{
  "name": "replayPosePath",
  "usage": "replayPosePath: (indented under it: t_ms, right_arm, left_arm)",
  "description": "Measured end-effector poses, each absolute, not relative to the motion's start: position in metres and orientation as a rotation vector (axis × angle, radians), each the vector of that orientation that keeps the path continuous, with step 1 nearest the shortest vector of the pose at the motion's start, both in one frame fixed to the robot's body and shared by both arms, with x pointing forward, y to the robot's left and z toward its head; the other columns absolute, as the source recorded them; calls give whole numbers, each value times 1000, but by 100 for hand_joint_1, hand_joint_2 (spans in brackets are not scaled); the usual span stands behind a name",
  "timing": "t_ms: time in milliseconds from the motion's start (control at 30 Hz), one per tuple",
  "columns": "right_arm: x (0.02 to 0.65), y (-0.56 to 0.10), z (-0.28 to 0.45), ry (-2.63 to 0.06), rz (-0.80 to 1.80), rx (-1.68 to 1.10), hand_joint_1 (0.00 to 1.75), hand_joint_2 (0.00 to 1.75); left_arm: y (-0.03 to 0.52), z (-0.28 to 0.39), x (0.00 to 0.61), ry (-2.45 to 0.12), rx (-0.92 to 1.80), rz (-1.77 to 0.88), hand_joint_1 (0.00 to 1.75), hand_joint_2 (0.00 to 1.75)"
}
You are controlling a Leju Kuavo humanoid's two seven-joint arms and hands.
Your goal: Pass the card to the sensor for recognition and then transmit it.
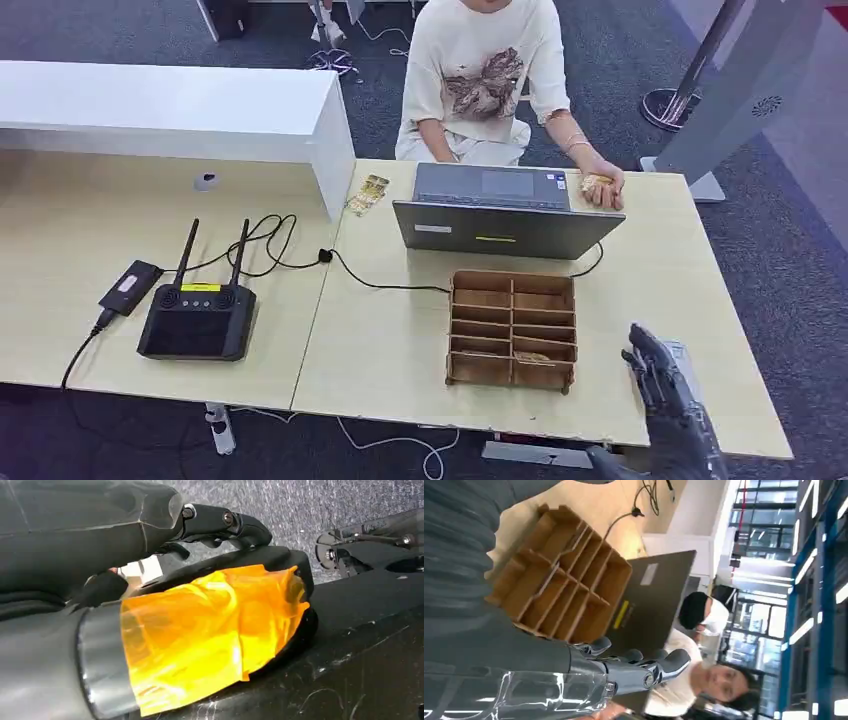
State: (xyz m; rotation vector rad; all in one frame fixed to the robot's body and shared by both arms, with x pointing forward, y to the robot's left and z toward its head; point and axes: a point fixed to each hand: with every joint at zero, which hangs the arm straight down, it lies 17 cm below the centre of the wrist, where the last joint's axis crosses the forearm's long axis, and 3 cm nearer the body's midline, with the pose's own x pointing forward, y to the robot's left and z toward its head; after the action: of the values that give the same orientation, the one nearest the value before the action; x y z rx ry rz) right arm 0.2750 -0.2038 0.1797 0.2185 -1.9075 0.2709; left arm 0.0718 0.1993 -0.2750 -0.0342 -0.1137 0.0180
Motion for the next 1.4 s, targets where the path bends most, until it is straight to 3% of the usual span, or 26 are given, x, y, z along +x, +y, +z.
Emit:
replayPosePath:
  t_ms: [333, 733, 1167, 1400]
  right_arm:
    - [297, -166, 136, -1801, 349, 48, 0, 175]
    - [327, -194, 175, -1828, 520, -670, 0, 175]
    - [333, -210, 171, -1700, 620, -936, 0, 175]
    - [331, -235, 170, -1524, 747, -1321, 0, 175]
  left_arm:
    - [199, -275, 72, -111, -35, -17, 0, 0]
    - [199, -275, 72, -103, -33, -20, 0, 0]
    - [198, -275, 72, -103, -27, -22, 0, 0]
    - [199, -275, 73, -103, -18, -34, 0, 0]
